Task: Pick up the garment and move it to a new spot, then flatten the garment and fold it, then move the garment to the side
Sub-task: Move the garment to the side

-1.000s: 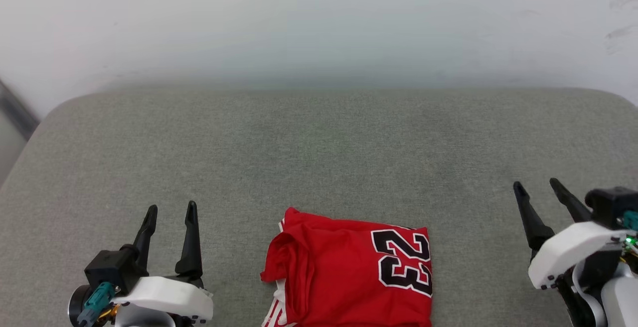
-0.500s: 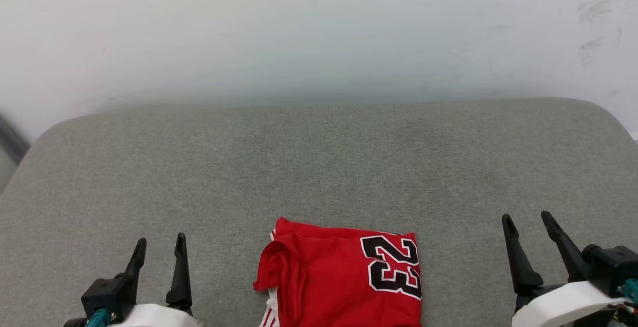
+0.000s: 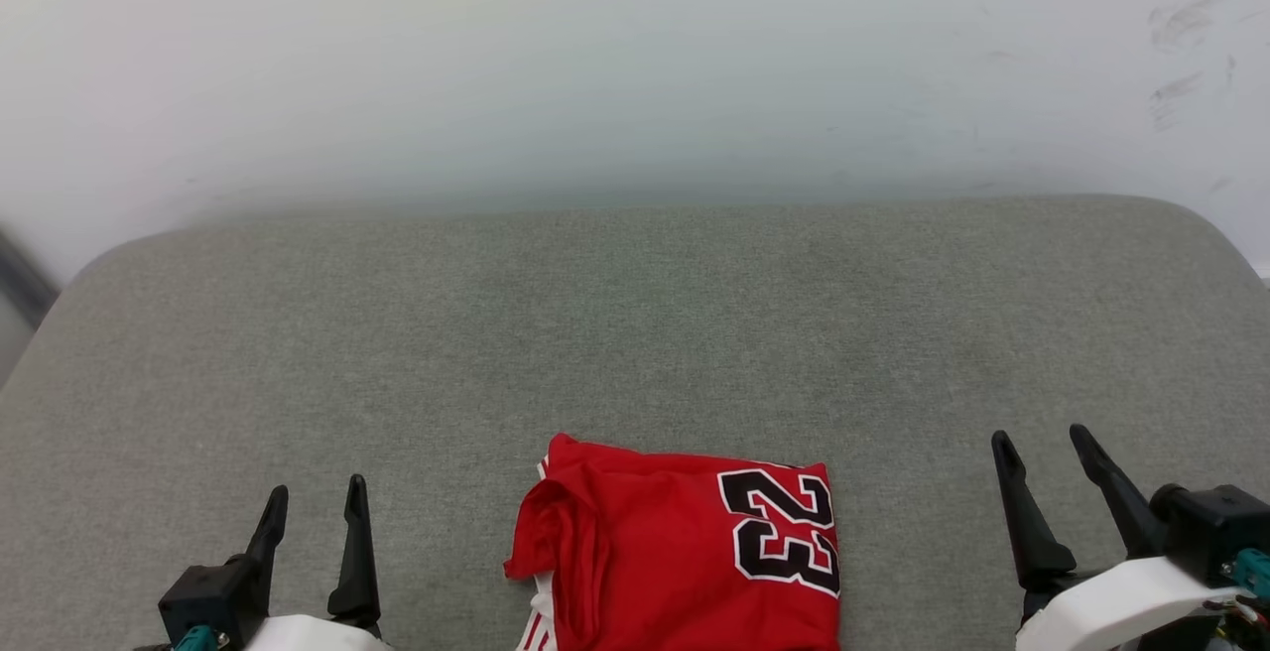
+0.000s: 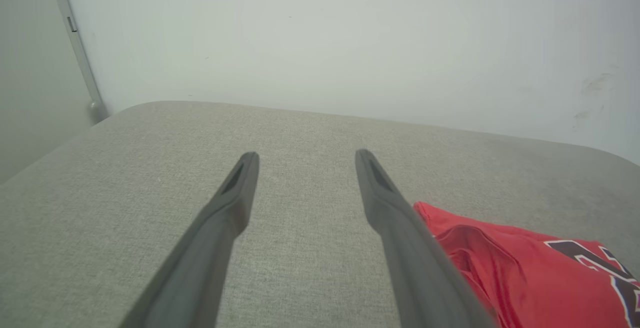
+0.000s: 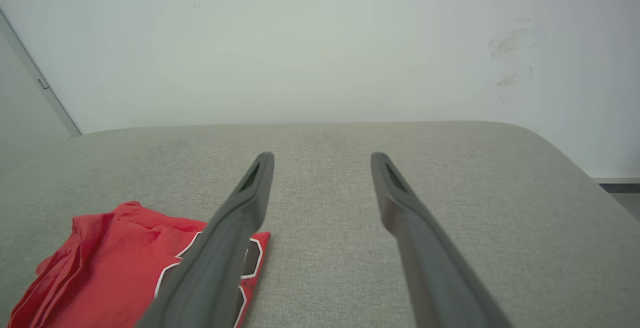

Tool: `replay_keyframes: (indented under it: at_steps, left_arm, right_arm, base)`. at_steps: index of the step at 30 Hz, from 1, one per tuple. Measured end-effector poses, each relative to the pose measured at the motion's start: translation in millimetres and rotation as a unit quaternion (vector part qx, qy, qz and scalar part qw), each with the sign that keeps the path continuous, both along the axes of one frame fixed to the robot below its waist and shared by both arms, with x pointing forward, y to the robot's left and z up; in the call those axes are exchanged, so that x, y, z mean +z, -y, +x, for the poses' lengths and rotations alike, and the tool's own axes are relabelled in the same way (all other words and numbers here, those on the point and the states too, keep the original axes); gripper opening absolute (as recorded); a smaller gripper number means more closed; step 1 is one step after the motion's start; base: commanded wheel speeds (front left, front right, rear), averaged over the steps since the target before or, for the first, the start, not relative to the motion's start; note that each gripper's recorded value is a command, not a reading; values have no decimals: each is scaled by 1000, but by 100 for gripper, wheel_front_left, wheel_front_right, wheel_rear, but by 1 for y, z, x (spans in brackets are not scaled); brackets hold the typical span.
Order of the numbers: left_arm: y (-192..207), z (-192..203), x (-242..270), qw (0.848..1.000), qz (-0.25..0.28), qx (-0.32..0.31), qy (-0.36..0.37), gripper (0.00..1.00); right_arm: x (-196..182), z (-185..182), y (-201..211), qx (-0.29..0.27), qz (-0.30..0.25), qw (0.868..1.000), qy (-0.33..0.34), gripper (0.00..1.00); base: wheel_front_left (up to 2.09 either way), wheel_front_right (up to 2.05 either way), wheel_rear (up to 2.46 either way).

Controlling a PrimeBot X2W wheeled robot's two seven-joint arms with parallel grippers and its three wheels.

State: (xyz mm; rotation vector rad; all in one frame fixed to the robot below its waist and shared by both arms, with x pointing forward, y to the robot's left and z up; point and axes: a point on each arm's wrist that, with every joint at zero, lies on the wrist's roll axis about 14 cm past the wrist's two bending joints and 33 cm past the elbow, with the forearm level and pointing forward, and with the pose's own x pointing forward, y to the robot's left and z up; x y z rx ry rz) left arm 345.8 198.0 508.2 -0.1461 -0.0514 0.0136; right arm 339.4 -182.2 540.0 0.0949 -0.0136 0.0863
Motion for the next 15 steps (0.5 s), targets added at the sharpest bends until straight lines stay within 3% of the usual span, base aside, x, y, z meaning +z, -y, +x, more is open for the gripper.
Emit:
replay_keyframes:
  at_steps: [9,12,15]
  left_arm:
    - [-4,3,13,1000,-6,8,23,100]
    - [-7,3,17,999,-10,15,30,100]
    - [-8,5,25,999,-16,20,44,100]
  right_arm:
    - [-24,12,19,-16,71,995,-73,100]
    - [-48,17,37,-27,107,983,-145,100]
    - [-75,18,45,-27,147,963,-226,100]
  base:
    - [0,0,0]
    - [0,0,0]
    - [0,0,0]
